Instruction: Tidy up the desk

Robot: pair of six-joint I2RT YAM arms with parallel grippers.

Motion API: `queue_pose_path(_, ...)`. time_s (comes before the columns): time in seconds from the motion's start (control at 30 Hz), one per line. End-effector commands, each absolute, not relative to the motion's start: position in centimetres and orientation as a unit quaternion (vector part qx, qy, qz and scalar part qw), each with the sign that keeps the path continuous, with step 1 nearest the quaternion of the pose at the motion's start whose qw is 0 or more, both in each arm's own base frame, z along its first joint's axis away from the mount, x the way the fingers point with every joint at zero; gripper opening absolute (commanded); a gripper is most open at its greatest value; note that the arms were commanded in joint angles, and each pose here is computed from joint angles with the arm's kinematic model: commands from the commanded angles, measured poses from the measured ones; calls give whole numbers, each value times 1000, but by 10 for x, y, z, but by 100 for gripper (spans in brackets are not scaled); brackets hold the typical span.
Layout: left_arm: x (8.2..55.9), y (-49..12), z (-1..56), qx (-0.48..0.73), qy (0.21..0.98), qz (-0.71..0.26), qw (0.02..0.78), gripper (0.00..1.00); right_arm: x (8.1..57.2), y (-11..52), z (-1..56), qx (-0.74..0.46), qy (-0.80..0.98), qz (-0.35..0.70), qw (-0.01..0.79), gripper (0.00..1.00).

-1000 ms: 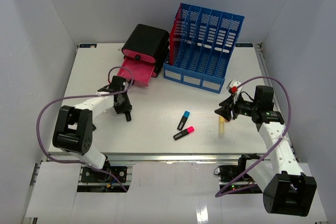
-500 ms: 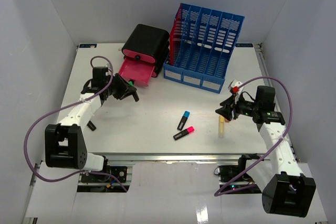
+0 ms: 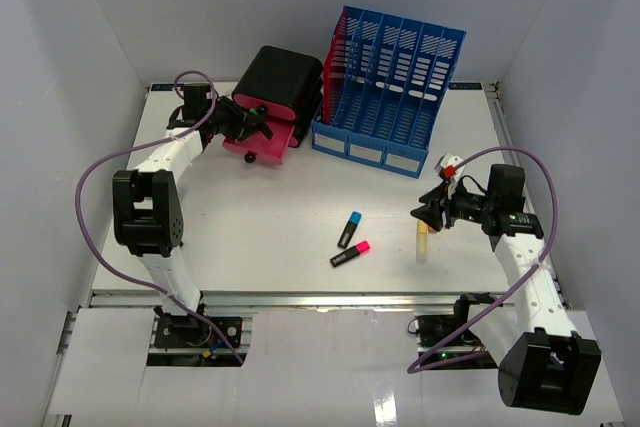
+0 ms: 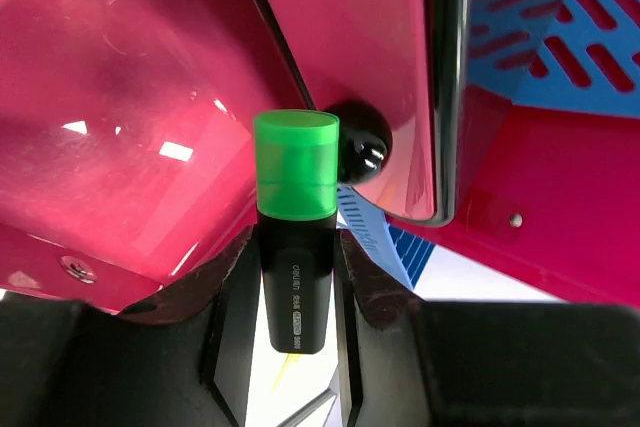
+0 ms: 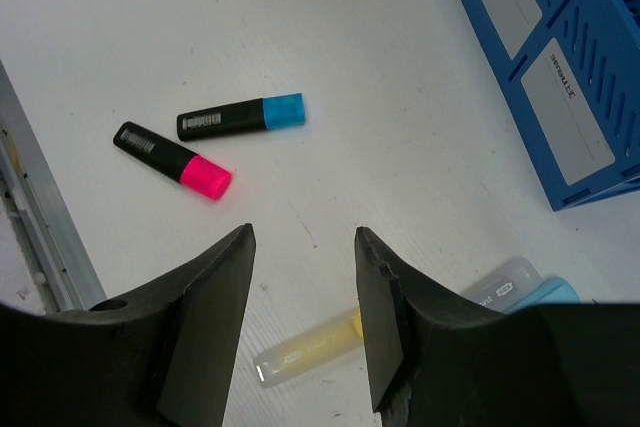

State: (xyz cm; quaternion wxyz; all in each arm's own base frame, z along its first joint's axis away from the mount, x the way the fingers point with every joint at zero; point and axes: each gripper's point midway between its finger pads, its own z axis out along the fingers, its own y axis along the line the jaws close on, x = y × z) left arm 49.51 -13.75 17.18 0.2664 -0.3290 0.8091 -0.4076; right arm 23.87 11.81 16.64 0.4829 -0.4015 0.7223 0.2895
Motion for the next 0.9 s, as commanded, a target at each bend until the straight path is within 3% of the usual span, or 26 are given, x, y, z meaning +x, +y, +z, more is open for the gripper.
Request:
queue_pose_path(0.0,511,-129,199,-343,796,-403,295,10,238,120,171,-407,714,296,487,51)
queue_pose_path(0.17,514,-128,180,-353,801,-394,279,37,238,120,169,-405,716,298,485,51)
queue_pose_path(0.3,511,-128,166,-356,807,-387,268,51,236,121,168,-408,714,302,482,51)
queue_pose_path(0.7,502,-136,191,-296,811,-411,292,73,209,134,168,-468,662,342,476,52)
queue_pose_path(0.87,475,-134,241,-207,809,-423,353,81,186,139,161,-585,562,315,492,62)
